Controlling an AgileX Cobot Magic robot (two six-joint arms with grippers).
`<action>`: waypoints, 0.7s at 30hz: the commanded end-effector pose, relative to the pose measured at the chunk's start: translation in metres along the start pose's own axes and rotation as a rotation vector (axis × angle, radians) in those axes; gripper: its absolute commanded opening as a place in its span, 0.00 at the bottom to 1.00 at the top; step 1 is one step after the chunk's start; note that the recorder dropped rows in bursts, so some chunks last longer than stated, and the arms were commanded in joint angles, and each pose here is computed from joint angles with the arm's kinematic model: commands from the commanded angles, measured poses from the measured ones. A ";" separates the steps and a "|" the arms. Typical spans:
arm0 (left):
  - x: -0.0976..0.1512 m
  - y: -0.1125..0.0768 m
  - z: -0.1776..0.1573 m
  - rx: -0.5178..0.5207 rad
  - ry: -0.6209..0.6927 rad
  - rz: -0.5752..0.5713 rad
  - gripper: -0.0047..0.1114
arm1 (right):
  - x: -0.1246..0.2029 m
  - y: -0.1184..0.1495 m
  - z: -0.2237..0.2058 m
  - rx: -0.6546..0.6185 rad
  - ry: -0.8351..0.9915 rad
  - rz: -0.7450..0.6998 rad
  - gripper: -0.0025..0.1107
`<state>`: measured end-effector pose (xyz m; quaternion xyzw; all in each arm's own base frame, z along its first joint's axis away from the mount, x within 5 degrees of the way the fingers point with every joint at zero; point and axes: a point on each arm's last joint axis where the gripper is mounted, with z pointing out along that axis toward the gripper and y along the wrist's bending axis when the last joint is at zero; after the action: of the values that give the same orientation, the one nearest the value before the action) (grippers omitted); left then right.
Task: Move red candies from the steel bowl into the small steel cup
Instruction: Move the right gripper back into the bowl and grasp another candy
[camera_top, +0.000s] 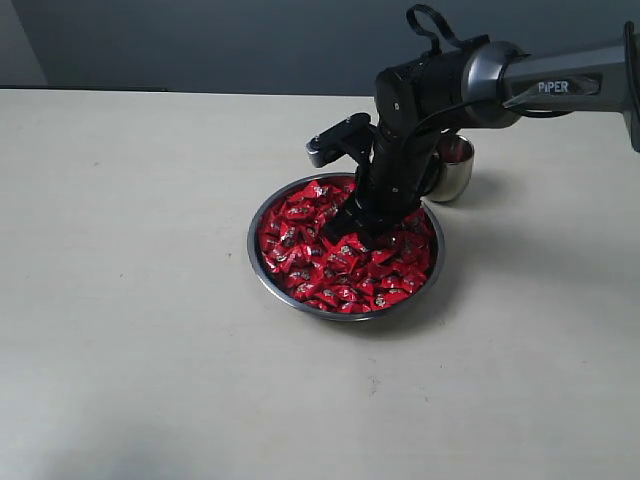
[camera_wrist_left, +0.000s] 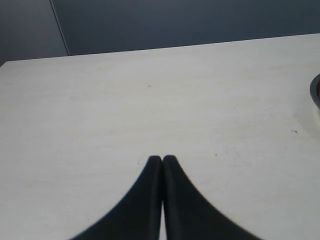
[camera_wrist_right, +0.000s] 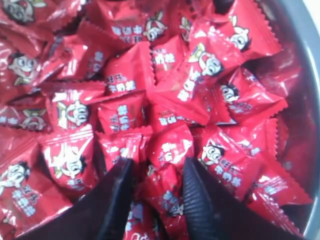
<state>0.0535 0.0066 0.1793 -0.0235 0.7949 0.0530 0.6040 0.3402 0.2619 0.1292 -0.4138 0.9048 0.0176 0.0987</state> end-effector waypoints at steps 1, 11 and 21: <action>-0.004 0.000 -0.001 -0.001 -0.021 -0.001 0.04 | 0.001 -0.003 0.003 0.000 0.013 0.012 0.32; -0.004 0.000 -0.001 -0.001 -0.021 -0.001 0.04 | 0.001 -0.003 0.003 0.003 0.011 0.034 0.19; -0.004 0.000 -0.001 -0.001 -0.021 -0.001 0.04 | -0.002 -0.004 -0.014 0.014 -0.027 0.035 0.01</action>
<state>0.0535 0.0066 0.1793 -0.0235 0.7949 0.0530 0.6040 0.3401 0.2618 0.1300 -0.3999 0.9111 0.0191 0.0984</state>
